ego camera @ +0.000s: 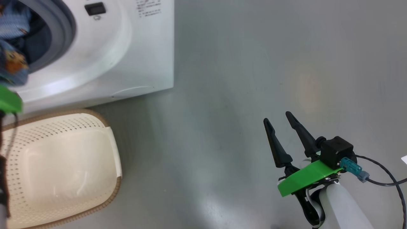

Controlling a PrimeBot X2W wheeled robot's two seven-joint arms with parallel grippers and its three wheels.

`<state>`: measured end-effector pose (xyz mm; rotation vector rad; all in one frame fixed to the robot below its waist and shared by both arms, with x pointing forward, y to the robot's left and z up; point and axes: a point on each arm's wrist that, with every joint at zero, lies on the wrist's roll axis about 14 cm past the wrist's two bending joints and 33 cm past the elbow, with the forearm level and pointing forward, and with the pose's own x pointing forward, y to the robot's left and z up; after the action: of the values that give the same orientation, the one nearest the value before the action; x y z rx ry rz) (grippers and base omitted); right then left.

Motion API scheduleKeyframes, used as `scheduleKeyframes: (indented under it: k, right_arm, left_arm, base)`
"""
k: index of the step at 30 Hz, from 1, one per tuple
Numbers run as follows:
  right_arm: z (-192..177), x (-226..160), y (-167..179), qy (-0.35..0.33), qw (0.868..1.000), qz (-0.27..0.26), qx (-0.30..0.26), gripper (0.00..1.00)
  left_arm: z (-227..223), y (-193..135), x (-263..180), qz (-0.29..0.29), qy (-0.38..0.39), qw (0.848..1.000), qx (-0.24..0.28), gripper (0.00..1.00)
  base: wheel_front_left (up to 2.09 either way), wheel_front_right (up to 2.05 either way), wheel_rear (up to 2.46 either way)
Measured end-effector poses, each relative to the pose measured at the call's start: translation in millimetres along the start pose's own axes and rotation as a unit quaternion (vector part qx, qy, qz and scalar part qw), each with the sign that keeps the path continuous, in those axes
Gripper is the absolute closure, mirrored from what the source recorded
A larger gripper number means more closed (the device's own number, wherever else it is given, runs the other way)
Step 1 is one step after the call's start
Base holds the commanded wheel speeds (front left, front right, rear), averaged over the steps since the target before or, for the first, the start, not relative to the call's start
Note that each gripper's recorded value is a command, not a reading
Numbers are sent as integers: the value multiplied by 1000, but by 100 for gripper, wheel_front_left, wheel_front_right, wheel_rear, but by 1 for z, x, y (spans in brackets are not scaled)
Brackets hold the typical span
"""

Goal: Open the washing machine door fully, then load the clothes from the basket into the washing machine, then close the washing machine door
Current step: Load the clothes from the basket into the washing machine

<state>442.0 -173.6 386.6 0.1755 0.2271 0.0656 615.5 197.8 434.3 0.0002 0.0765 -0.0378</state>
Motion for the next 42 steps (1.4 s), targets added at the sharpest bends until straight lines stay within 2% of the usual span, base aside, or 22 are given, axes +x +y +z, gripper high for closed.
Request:
scheduleKeyframes:
  k: [9,15,23,35,40,42]
  right_arm:
    - [-10,9,-9,10,1000,-12,13,0]
    - [-26,19,-13,27,999,-14,24,0]
    - [-46,31,-21,46,998,-20,31,0]
    - [-85,40,-28,86,995,-26,40,0]
    - [-91,44,-30,92,995,-25,36,0]
    - [-93,45,-32,94,995,-26,34,0]
  left_arm:
    - [27,1,49,-12,-1,1000,-22,100]
    - [15,4,82,-10,35,998,-55,100]
    - [-5,9,114,-16,51,997,-64,100]
    - [11,-4,160,-42,-43,997,-47,100]
    - [26,-14,171,-59,-92,993,-31,100]
    - [26,-16,175,-62,-94,993,-42,100]
  base:
    - [0,0,0]
    - [0,0,0]
    - [0,0,0]
    - [0,0,0]
    - [0,0,0]
    - [0,0,0]
